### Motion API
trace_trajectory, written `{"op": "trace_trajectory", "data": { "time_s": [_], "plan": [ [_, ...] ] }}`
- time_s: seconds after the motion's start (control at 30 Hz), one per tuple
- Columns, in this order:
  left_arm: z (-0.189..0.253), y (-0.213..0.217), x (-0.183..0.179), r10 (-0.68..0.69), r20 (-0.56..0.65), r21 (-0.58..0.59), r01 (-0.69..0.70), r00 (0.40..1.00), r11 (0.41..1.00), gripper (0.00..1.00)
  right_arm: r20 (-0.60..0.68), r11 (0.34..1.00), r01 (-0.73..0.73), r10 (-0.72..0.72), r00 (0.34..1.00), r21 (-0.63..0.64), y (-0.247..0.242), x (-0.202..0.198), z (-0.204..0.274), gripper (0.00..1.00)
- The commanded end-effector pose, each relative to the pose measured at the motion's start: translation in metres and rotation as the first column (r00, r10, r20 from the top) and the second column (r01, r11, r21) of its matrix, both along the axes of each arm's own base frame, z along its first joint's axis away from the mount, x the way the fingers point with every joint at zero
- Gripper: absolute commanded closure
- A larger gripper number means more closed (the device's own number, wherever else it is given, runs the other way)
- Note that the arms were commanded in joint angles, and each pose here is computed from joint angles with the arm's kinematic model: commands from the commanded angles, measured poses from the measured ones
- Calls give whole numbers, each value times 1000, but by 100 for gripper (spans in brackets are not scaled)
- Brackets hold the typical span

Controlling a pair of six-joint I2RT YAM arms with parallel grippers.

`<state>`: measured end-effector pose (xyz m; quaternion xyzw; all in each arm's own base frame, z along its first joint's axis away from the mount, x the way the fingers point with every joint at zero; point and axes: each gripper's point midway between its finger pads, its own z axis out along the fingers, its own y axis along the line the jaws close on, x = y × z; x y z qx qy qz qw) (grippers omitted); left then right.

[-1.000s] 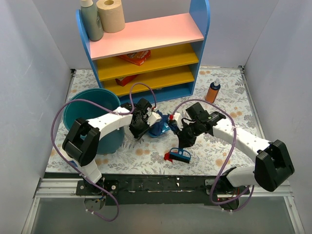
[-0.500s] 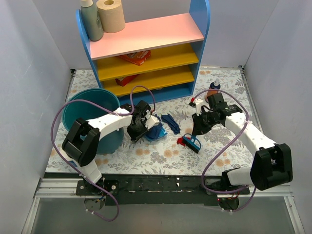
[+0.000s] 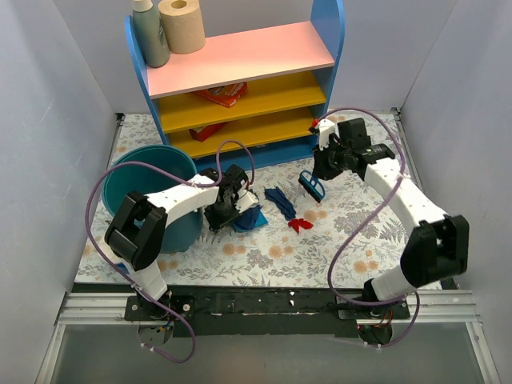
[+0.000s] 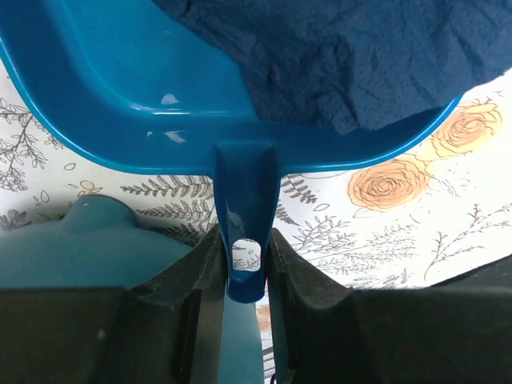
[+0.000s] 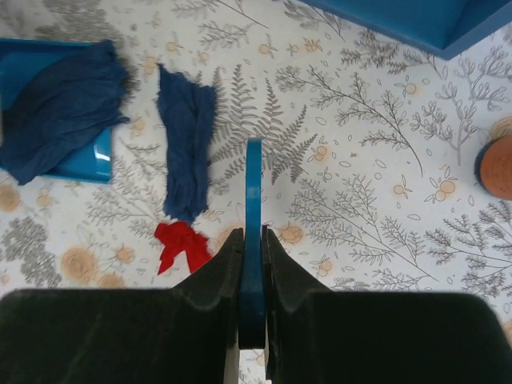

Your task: Sweep away the paper scraps from the table

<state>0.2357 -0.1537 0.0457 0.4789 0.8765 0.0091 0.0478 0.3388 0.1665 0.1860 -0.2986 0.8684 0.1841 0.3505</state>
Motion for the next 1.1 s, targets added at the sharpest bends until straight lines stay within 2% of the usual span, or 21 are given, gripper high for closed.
{"op": "trace_trajectory", "data": {
  "time_s": [0.0, 0.2, 0.4, 0.67, 0.83, 1.07],
  "plan": [
    [5, -2, 20, -16, 48, 25, 15, 999, 1000, 100, -39, 996, 85, -86, 996, -35, 2, 31, -29, 99],
    [-5, -14, 25, -42, 29, 43, 41, 999, 998, 100, -171, 994, 88, -77, 982, 59, 30, 28, -51, 99],
    [-9, -38, 31, -78, 23, 35, 77, 997, 996, 100, -222, 988, -41, 74, 972, 147, 79, 3, -56, 99],
    [-4, -67, 41, -63, 27, -29, 64, 998, 998, 100, -282, 972, -45, 111, 953, 233, 106, -14, -45, 99],
    [-2, -69, 37, -48, 28, -61, 49, 998, 997, 100, -237, 975, -41, 94, 967, 219, 98, -12, -31, 99],
    [9, -67, 40, -46, 92, -113, 56, 995, 992, 100, -127, 984, -61, 83, 988, 168, 84, -7, -12, 99]
  ]
}}
